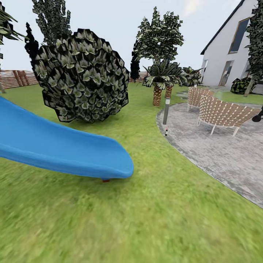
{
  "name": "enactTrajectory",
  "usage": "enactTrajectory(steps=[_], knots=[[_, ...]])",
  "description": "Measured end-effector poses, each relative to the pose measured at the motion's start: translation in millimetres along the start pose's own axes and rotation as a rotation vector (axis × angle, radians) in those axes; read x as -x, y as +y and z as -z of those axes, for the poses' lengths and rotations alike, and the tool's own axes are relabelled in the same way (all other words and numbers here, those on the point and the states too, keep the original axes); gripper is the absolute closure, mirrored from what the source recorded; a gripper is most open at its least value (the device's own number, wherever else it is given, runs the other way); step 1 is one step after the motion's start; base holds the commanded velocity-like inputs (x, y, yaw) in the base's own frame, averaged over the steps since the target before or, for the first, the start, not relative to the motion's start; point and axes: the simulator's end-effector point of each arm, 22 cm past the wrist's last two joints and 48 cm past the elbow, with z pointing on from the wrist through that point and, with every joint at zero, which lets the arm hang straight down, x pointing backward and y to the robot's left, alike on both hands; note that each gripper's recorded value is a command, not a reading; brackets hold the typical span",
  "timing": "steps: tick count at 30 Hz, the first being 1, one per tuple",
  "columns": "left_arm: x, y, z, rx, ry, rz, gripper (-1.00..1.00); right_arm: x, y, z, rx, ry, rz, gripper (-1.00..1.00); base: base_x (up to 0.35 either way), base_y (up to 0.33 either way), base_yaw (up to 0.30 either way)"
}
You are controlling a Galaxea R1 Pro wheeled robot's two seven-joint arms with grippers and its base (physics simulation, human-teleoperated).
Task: In the garden, pick up the pesticide atomizer on the floor and spray pesticide onto both trees until each tree trunk is fully covered.
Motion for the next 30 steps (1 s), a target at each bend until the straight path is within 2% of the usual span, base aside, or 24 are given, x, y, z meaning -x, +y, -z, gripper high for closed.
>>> enactTrajectory(steps=[30], knots=[[0.0, -0.6, 0.0, -0.002, 0.0, -0.002, -1.0, -0.7, -0.8, 0.2, -0.002, 0.001, -0.001, -1.0, 0.339, 0.0, -0.255]])
